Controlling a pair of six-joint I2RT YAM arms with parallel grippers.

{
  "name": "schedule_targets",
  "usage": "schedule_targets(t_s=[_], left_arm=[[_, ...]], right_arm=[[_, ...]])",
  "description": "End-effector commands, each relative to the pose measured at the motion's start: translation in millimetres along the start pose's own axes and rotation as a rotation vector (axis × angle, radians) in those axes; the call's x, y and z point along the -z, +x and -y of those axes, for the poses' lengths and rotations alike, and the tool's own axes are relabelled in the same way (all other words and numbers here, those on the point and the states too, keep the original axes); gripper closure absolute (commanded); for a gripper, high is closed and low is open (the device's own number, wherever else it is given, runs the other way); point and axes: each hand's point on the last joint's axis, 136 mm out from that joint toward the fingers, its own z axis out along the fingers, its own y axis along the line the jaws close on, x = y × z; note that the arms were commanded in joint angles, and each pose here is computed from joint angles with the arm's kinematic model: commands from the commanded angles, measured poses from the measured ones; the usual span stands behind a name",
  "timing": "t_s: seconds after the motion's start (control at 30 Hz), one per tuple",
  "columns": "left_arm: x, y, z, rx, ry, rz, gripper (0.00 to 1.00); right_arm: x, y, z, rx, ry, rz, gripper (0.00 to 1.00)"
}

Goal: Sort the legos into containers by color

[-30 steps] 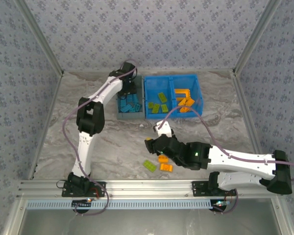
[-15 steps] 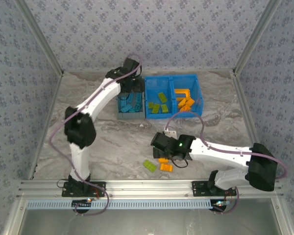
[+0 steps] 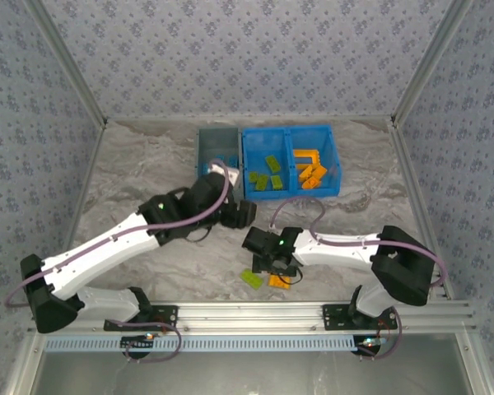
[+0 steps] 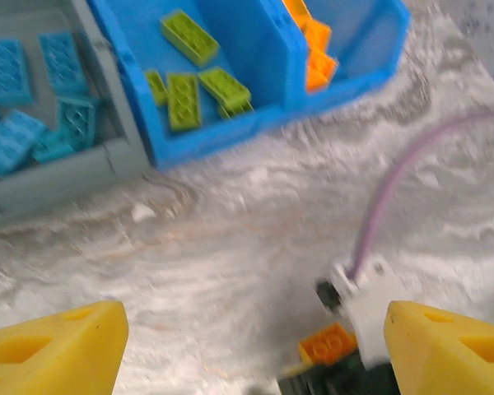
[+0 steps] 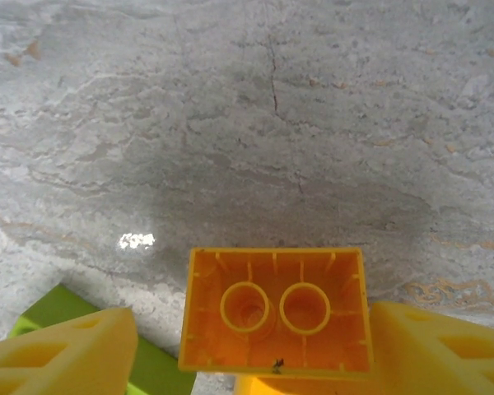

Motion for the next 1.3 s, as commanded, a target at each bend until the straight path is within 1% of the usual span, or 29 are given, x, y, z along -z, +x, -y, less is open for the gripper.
schedule_targets(t_s=[0.0, 0.17, 0.23, 0.37, 0.5, 0.6, 0.73, 0.9, 1.07, 1.13, 1.27], left_arm=[[18, 9, 3, 0.031, -0.009, 0.052, 0.19], [26, 32, 9, 0.035, 0.011, 0.037, 0.21], [29, 42, 8, 0.013, 0.0, 0.023, 0.22], [36, 55, 14, -0.008, 0.034, 0.03, 0.22], [42, 62, 14, 0.02, 0.069, 0.047, 0.22], [49, 61, 14, 0.032, 0.094, 0.071, 0.22], [52, 54, 27, 0.029, 0.154, 0.097, 0.2], [36, 54, 56, 0.018, 0.218, 0.056, 0.19], [20, 53, 78, 0.022, 0.255, 0.036, 0.2], [18, 51, 82, 0.019, 0.261, 0.041, 0.2], [13, 55, 87, -0.009, 0.269, 0.028, 0.19]], right_arm=[[-12, 7, 8, -0.015, 0.037, -0.008, 0.29], [-19, 7, 13, -0.015, 0.063, 0.002, 0.4], [-19, 6, 16, -0.013, 0.071, 0.01, 0.45], [-16, 0, 17, -0.009, 0.075, 0.044, 0.56], [2, -13, 19, 0.022, 0.09, 0.113, 0.67], [31, -32, 31, 0.034, 0.13, 0.191, 0.68], [75, -78, 62, -0.004, 0.134, 0.299, 0.68], [105, -152, 100, -0.103, 0.092, 0.362, 0.67], [102, -223, 130, -0.284, 0.083, 0.377, 0.68], [104, -251, 135, -0.37, 0.074, 0.418, 0.68], [87, -284, 141, -0.531, 0.073, 0.432, 0.67]])
